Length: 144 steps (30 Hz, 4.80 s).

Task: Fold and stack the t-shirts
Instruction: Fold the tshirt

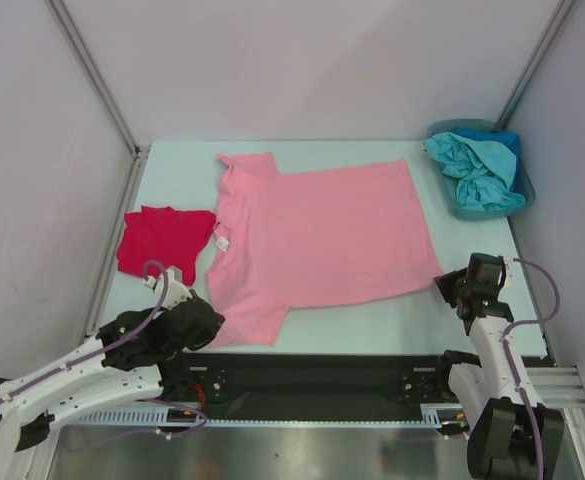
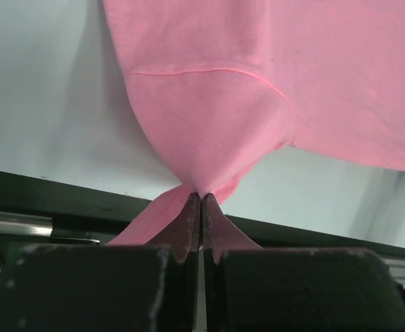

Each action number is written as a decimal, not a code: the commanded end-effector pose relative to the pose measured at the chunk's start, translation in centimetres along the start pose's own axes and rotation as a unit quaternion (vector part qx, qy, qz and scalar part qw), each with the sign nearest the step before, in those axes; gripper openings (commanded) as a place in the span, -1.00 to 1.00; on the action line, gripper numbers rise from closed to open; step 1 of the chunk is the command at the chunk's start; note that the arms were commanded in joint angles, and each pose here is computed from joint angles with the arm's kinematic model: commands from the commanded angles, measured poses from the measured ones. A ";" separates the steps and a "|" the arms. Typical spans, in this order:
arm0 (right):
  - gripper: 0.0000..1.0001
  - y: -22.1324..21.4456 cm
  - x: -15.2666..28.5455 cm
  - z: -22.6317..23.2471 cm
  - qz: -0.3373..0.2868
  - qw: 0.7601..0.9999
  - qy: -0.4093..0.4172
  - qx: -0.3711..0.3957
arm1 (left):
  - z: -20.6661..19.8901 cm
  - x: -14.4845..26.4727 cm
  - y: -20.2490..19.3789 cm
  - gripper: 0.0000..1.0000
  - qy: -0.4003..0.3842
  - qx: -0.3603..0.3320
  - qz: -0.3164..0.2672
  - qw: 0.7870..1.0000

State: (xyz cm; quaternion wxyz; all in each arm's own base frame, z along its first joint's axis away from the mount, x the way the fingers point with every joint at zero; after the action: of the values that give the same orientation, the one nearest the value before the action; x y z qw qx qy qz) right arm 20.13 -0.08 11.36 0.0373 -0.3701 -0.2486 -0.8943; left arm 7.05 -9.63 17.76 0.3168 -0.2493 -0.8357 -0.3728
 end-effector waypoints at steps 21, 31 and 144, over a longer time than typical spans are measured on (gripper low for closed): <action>-1.00 5.0 -1.3 6.9 -0.012 0.998 0.068 0.001 | -7.1 -2.8 7.0 -0.99 0.014 -0.069 -0.125 0.990; -1.00 5.7 -3.7 8.0 -0.005 0.998 0.059 0.000 | -8.5 -7.2 9.7 -0.99 0.055 -0.072 -0.137 0.986; 0.47 8.7 -27.0 26.8 0.090 0.962 0.186 0.176 | -10.5 -33.5 33.0 0.42 0.029 -0.119 -0.059 0.991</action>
State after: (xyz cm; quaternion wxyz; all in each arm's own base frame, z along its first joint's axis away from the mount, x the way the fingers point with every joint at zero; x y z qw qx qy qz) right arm 58.91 1.04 12.49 0.2009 -0.2182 -0.3566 -0.8859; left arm 53.45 -3.44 12.95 0.3375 -0.2106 -0.7820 -0.4798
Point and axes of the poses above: each gripper's point midway between its finger pads, its own x axis back along the fingers, its own z axis along the line the jaws close on, y = z × x, the point moved 7 cm from there along x, back along the fingers, and after that the axes turned 2 degrees about x, right-handed, at the moved point
